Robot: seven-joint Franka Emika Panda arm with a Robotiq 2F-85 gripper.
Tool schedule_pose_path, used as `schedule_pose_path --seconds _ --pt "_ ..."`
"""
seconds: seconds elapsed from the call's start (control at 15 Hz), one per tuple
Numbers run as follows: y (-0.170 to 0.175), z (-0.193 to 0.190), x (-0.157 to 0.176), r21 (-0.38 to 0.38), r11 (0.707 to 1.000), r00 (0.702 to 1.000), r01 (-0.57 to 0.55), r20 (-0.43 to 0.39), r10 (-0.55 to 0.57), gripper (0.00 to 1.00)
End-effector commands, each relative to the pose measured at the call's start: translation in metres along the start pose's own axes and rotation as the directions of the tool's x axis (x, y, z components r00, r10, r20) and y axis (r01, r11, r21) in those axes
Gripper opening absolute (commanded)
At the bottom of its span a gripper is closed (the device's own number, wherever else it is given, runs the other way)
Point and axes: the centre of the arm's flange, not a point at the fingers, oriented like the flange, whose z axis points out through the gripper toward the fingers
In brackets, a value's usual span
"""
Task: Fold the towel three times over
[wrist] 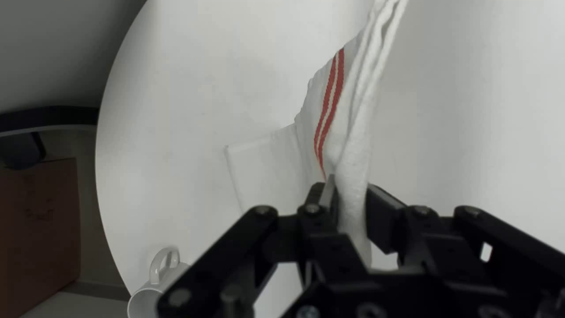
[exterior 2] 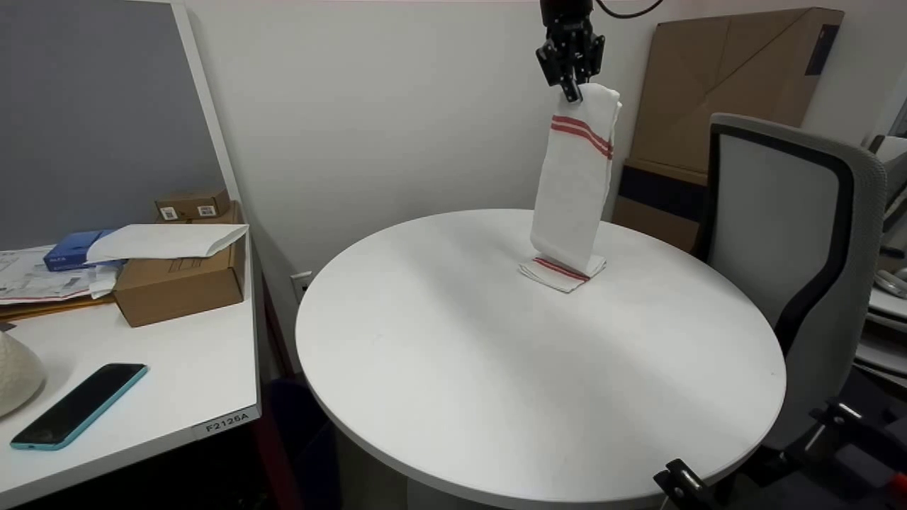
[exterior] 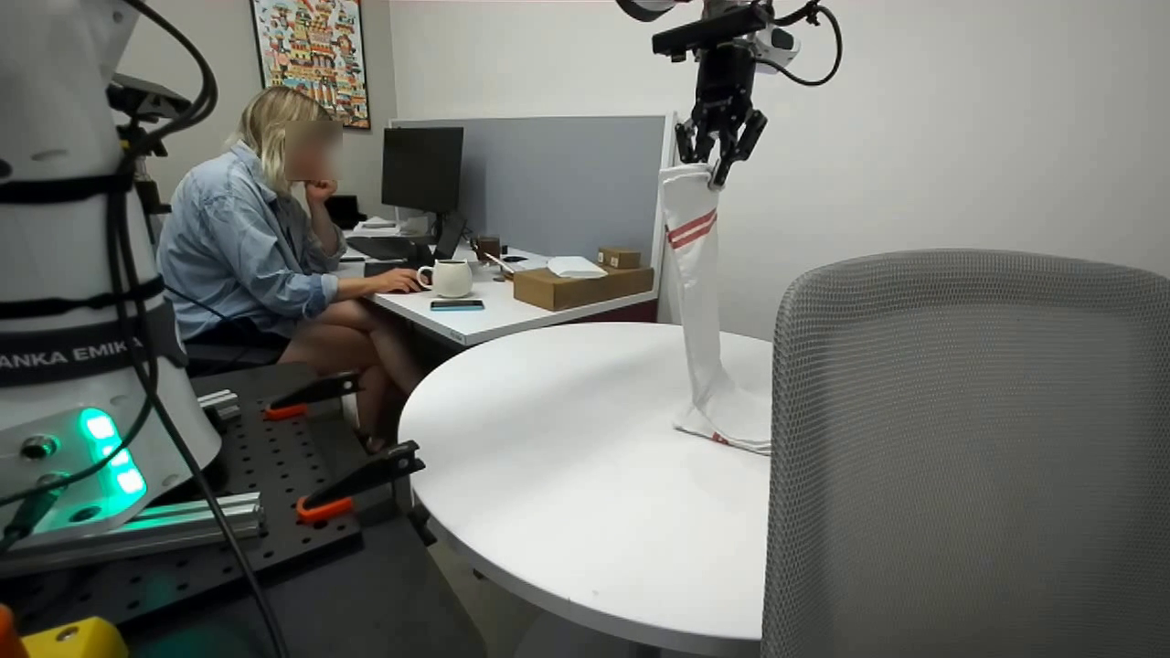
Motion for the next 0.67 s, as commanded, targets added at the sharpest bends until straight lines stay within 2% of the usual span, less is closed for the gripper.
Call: schedule_pose_path --seconds 0.0,0.27,0.6 --pt "-0.02 0.006 0.011 0.01 1.0 1.0 -0.003 0.002 0.003 0.03" --pt "-0.029 0.028 0.019 -0.006 1.0 0.999 0.013 0.037 -0.013 0.03" --pt "-0.009 0.07 0.028 -0.025 1.0 0.996 0.013 0.086 -0.01 0.03"
